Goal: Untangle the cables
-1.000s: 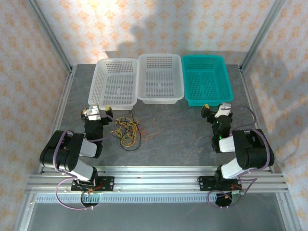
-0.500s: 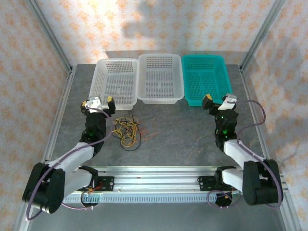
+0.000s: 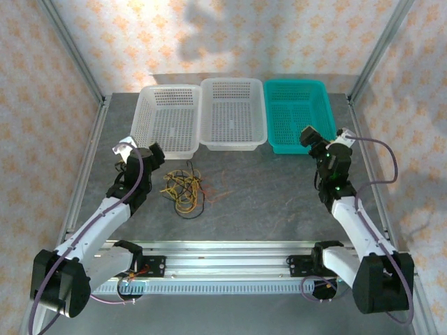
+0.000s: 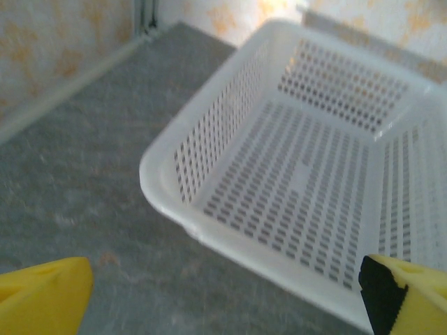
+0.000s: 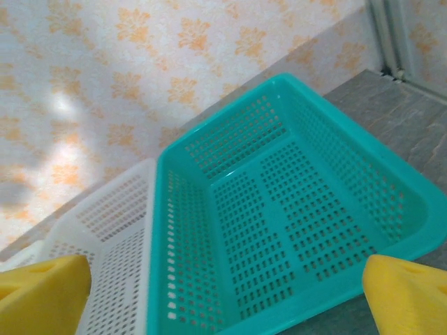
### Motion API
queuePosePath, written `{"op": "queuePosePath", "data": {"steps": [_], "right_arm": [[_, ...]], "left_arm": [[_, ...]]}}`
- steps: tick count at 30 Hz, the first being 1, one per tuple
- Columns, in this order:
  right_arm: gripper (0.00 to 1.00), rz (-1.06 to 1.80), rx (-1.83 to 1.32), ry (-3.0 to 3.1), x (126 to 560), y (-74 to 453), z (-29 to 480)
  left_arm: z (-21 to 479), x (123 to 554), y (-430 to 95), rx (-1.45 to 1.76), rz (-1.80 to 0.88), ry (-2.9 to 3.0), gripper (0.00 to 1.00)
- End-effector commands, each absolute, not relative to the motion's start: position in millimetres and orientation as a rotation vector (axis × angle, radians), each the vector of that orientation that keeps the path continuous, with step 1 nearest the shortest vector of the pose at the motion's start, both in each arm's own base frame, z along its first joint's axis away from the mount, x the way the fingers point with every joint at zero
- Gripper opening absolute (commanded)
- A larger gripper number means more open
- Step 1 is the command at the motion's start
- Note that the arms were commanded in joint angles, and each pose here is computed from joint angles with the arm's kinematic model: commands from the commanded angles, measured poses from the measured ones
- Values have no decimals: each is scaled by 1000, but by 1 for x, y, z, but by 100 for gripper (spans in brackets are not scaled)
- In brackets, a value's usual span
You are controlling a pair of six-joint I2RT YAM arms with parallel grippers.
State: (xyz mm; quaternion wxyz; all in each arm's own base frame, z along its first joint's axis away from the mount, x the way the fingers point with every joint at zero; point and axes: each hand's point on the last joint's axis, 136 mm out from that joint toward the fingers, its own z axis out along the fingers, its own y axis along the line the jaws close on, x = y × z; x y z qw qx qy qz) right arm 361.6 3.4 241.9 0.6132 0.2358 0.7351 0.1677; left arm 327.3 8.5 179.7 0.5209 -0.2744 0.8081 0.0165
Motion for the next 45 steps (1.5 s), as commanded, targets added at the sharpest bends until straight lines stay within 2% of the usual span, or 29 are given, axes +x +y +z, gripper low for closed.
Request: {"op": "queuePosePath", "data": {"steps": [1,8,16,25,31,45], "right_arm": [[100,537,519,1693,357,22,258],[100,692,357,1780,362,62,262],[100,792,128,1849,352,139,260],[100,906,-123,1804,324,223,280],[100,911,-150,1789,323,230,284],[99,901,-121,1760,320,224,299]], "left_arm": [[158,312,-6,-701,-79,2045,99],[134,306,-37,-668,-331,2068,99],[117,311,-81,-518,-617,2078,99],[92,315,-60,-536,-393,2165,99],[90,325,-79,-469,-492,2175,99],[68,318,-116,-364,-670,2254,99]]}}
